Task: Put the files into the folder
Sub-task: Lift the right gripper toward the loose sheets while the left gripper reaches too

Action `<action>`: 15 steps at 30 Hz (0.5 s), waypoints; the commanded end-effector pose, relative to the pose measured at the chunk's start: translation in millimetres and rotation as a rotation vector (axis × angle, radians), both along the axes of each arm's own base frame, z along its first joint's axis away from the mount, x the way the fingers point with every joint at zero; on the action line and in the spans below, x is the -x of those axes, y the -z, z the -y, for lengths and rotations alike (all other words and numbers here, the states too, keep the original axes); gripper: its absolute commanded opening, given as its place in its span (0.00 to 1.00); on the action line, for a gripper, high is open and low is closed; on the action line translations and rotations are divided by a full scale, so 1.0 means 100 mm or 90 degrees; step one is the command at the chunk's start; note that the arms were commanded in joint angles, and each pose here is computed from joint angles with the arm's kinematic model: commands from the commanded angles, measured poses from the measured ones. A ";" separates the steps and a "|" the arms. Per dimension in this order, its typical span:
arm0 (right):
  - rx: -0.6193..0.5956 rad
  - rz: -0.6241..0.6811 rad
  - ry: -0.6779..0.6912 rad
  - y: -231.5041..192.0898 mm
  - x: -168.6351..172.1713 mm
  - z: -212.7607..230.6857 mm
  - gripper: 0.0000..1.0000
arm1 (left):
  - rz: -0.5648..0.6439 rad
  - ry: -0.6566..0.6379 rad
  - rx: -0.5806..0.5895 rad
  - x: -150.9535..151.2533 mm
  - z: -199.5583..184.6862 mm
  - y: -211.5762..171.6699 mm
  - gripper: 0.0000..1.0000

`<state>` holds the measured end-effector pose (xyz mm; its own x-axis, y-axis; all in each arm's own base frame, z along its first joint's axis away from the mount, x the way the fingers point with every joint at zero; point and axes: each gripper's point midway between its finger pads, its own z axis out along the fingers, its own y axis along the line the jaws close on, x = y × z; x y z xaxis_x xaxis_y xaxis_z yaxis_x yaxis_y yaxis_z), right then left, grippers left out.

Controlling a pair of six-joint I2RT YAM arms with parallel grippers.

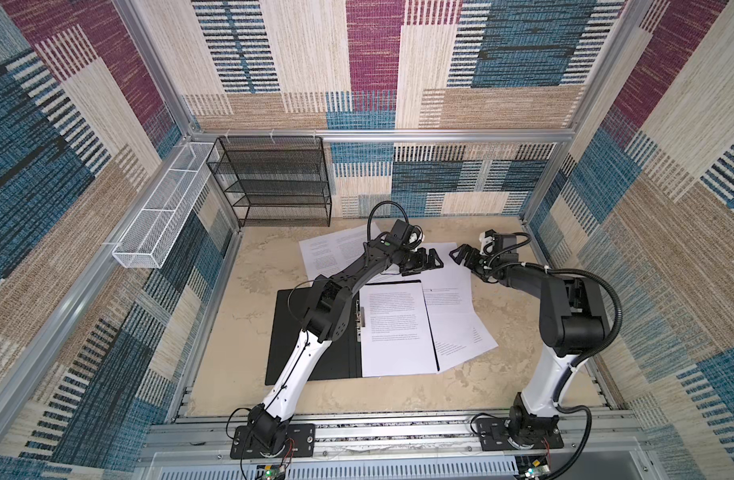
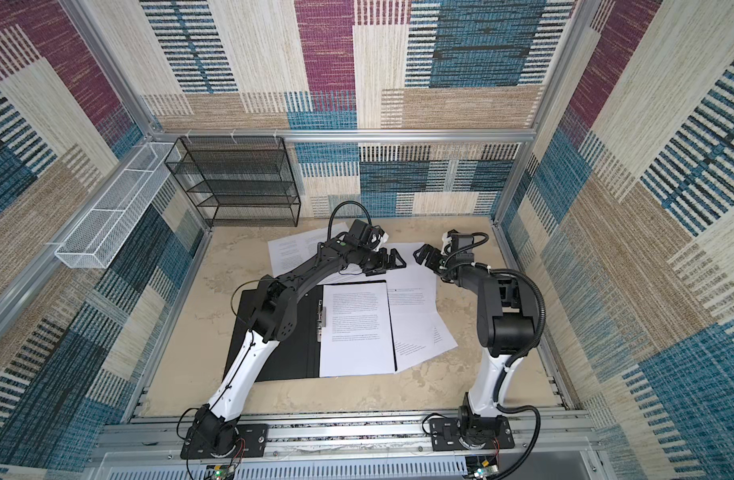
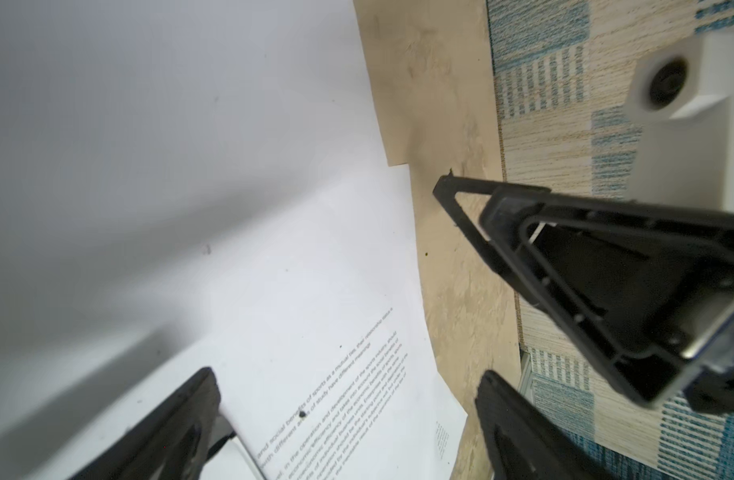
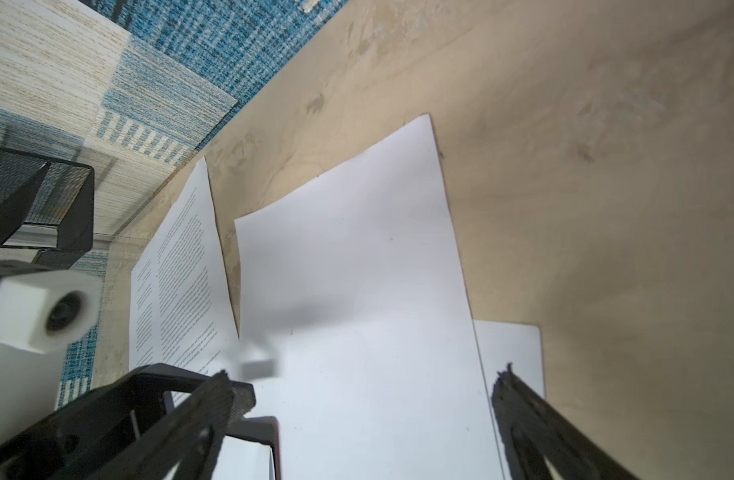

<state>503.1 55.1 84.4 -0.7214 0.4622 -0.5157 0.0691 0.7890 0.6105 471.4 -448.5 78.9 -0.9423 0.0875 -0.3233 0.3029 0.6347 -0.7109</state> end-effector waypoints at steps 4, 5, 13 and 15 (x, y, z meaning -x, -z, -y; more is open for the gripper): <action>0.002 0.054 -0.040 -0.09 -0.39 -0.06 0.99 | -0.018 -0.014 -0.044 -0.05 -0.19 0.29 0.97; 0.002 0.059 -0.045 -0.09 -0.46 -0.07 0.99 | -0.022 -0.016 -0.048 -0.05 -0.22 0.33 0.97; 0.013 0.022 -0.085 0.18 -0.77 -0.11 0.97 | -0.047 -0.027 -0.069 -0.07 -0.29 0.51 0.97; 0.013 0.003 -0.099 0.32 -0.75 -0.16 0.95 | -0.050 -0.027 -0.074 -0.06 -0.30 0.53 0.97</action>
<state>585.7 63.4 66.4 -0.7357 0.3729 -0.5654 -0.0469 0.8047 0.5918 487.2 -436.8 60.5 -0.9472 0.0643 -0.3142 0.2809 0.6392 -0.7159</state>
